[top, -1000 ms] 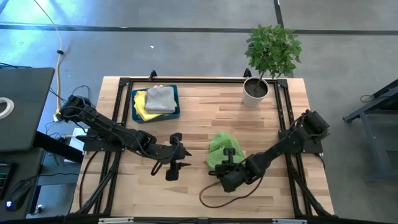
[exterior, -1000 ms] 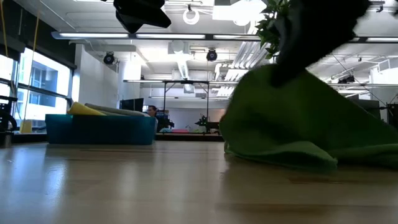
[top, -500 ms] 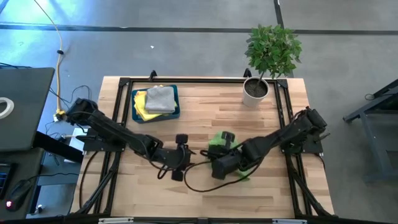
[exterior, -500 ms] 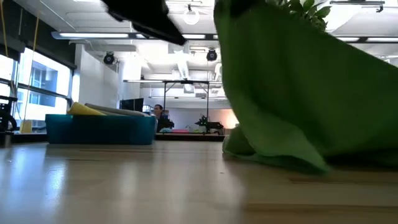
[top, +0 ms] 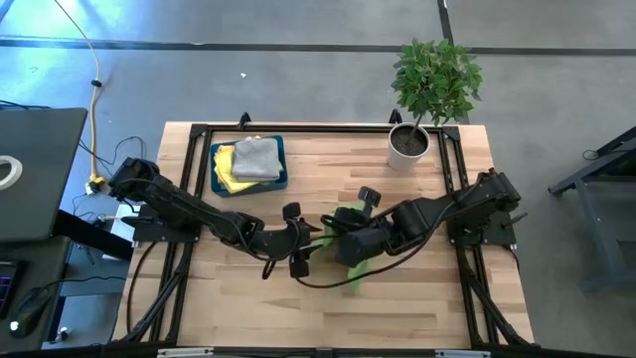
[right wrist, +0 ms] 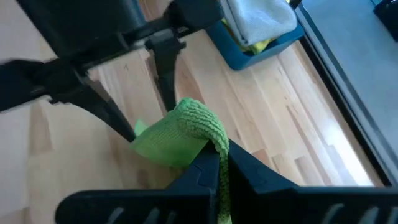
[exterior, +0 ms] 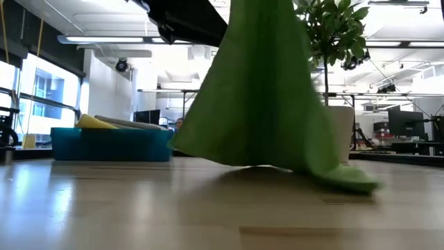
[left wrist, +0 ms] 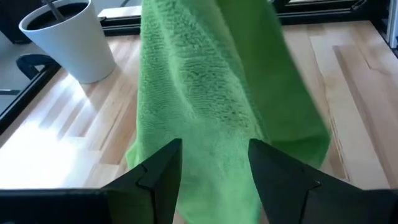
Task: Fold microfiber towels
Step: Fold the green microfiber cloth
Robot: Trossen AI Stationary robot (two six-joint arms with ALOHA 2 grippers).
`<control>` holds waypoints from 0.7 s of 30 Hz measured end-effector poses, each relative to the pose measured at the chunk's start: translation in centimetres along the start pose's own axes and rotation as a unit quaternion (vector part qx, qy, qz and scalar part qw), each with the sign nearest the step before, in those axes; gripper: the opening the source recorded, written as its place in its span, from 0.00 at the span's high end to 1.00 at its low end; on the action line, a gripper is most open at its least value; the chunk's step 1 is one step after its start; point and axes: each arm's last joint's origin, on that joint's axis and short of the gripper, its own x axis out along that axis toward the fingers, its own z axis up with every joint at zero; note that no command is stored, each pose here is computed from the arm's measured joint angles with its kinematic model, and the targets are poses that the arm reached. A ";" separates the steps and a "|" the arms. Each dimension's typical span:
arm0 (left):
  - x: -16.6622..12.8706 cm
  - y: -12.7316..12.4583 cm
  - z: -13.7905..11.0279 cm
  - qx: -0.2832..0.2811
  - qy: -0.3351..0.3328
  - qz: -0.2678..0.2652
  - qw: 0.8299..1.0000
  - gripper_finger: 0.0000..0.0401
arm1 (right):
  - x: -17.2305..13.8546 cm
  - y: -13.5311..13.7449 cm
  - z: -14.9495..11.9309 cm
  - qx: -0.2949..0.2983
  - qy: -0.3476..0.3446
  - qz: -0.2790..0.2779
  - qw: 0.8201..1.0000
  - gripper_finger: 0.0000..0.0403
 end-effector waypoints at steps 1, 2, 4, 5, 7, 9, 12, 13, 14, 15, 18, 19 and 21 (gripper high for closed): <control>0.0 0.0 0.0 0.000 0.000 0.000 1.000 0.57 | 0.1 -0.1 0.0 -0.005 0.003 -0.003 1.000 1.00; 0.0 -0.1 0.0 0.001 0.000 -0.001 1.000 0.57 | 0.2 -0.2 0.0 -0.007 0.006 -0.005 1.000 1.00; -0.1 -0.2 -0.1 0.003 0.001 -0.003 1.000 0.57 | 0.5 -0.4 -0.1 -0.010 0.012 -0.011 1.000 1.00; -0.1 -0.2 -0.1 0.004 0.003 -0.002 1.000 0.57 | 0.5 -0.5 -0.2 -0.011 0.016 -0.013 1.000 1.00; -0.1 -0.2 -0.1 0.006 0.005 -0.001 1.000 0.57 | 0.6 -0.6 -0.2 -0.012 0.019 -0.016 1.000 1.00; -0.1 -0.2 -0.3 0.008 0.010 0.000 1.000 0.57 | 0.6 -0.7 -0.2 -0.012 0.019 -0.017 1.000 1.00; 0.0 -0.2 -0.4 0.003 0.014 0.005 1.000 0.57 | 0.6 -0.7 -0.2 -0.012 0.019 -0.017 1.000 1.00; 0.2 -0.2 -0.6 0.006 0.018 0.012 1.000 0.57 | 0.6 -0.7 -0.2 -0.012 0.019 -0.017 1.000 1.00; 0.3 -0.2 -0.8 0.010 0.022 0.020 1.000 0.57 | 0.6 -0.7 -0.2 -0.012 0.019 -0.016 1.000 1.00; 0.6 -0.3 -1.0 0.010 0.023 0.028 0.999 0.57 | 0.6 -0.7 -0.2 -0.012 0.019 -0.016 1.000 1.00; 1.4 -0.6 -1.8 0.009 0.036 0.036 0.999 0.57 | 0.6 -0.7 -0.2 -0.012 0.019 -0.017 1.000 1.00; 1.7 -0.8 -2.1 0.010 0.042 0.038 0.998 0.57 | 0.6 -0.7 -0.2 -0.012 0.019 -0.017 1.000 1.00; 2.3 -1.0 -2.7 0.009 0.052 0.041 0.998 0.57 | 0.6 -0.7 -0.2 -0.012 0.019 -0.016 1.000 1.00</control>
